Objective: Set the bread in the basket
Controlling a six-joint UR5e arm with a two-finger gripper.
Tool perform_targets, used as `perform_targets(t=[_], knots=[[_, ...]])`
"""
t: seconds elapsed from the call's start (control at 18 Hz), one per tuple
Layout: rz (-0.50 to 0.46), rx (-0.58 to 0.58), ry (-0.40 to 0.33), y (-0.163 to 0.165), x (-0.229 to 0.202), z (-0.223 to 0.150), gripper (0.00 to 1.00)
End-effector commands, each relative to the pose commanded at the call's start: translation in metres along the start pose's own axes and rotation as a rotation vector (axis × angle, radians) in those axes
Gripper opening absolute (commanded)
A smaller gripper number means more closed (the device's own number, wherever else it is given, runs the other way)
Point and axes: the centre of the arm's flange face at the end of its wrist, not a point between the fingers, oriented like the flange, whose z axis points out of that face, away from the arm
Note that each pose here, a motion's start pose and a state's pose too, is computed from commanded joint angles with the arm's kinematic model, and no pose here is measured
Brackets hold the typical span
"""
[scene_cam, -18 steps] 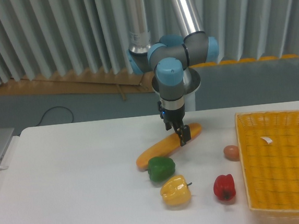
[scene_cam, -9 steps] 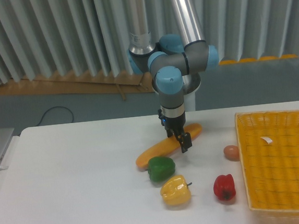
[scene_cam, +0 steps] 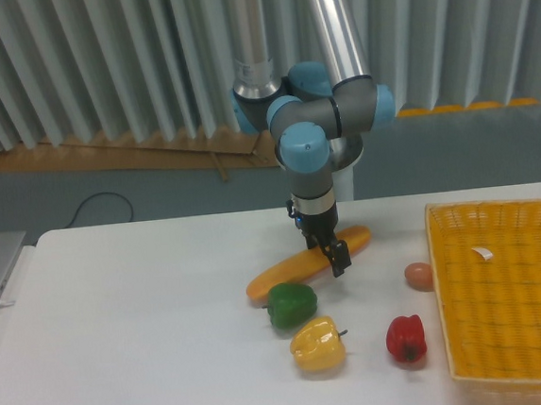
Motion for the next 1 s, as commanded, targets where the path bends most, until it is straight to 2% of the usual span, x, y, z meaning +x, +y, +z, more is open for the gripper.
perform_targets(t=[0.11,0.33,0.44,0.61,0.72,0.83,1.0], knots=[[0.008,-0.043,-0.002,-0.001,-0.003,0.006,1.0],[0.01,-0.038,-0.009,-0.003,-0.006,0.003,1.0],[0.008,-0.037,-0.01,-0.003,-0.007,0.003,0.76],[0.002,-0.03,-0.019,-0.003,-0.008,-0.003,0.5],[-0.004,-0.029,-0.019,-0.003,-0.007,-0.004,0.41],[-0.005,-0.03,-0.018,-0.003,-0.007,-0.003,0.36],[-0.015,-0.03,-0.021,-0.002,-0.008,-0.004,0.17]])
